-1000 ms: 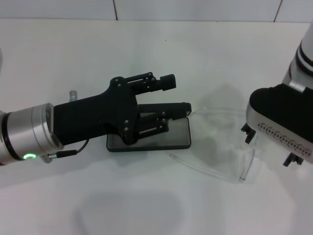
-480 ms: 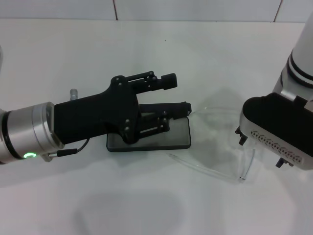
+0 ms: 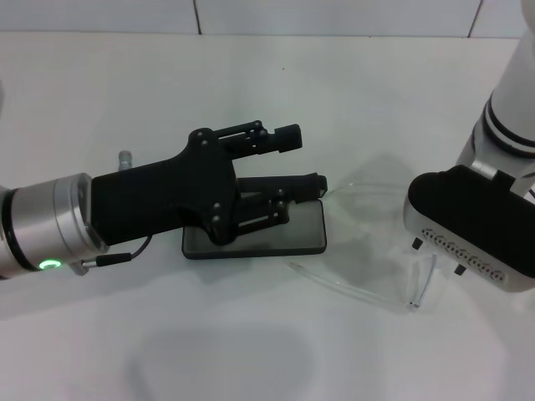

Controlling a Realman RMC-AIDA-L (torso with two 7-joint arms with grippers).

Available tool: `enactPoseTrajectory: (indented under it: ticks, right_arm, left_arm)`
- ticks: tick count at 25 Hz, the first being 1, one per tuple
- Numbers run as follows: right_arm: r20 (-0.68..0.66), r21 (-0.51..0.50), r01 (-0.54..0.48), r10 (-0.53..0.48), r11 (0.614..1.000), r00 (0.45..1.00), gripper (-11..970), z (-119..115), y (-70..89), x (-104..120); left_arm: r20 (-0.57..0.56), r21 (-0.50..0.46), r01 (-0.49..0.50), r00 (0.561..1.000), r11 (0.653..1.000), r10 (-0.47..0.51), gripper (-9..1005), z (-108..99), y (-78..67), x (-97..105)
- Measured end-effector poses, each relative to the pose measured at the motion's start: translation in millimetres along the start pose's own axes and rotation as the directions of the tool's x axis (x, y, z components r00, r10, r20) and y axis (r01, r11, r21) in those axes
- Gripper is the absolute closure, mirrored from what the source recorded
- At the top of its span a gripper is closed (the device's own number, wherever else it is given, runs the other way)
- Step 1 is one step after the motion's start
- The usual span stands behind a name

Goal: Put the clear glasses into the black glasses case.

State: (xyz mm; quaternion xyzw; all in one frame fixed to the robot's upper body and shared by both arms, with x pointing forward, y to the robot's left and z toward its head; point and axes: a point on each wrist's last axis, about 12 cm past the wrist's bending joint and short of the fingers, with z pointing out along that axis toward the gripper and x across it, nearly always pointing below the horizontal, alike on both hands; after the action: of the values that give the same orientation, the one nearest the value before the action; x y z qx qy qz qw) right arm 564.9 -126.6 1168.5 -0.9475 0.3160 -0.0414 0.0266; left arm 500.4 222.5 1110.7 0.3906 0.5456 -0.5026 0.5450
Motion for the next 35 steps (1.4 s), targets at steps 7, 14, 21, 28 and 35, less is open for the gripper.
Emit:
enactPoseTrajectory:
  ticks: [7,14,21,28,35]
  right_arm:
    - [-0.006,0.005,0.004,-0.004,1.0,1.0,435,4.7,-0.6,-0.3]
    - [-0.004,0.014,0.001,-0.001,1.0,1.0,546,4.9,-1.8,-0.8]
    - [0.005,0.023,-0.003,0.003,1.0,1.0,550,5.1,-2.6,-1.7]
    - [0.009,0.031,-0.005,0.005,1.0,1.0,741,6.9,-3.1,-1.1]
    - [0.026,0.054,-0.02,0.019,0.998,0.999,821,4.5,-1.6,0.3]
  left_arm:
    - [0.0,0.003,-0.009,1.0,1.0,0.009,475,0.1,-0.1,-1.6]
    - [0.001,0.003,-0.012,1.0,1.0,0.012,479,-0.2,-0.2,-2.2]
    - [0.002,0.001,-0.013,1.0,1.0,0.013,483,-0.3,0.1,-2.5]
    - [0.002,0.001,-0.013,1.0,1.0,0.013,488,-0.4,0.2,-2.6]
    - [0.001,0.0,-0.014,1.0,1.0,0.014,492,-0.7,0.6,-2.9]
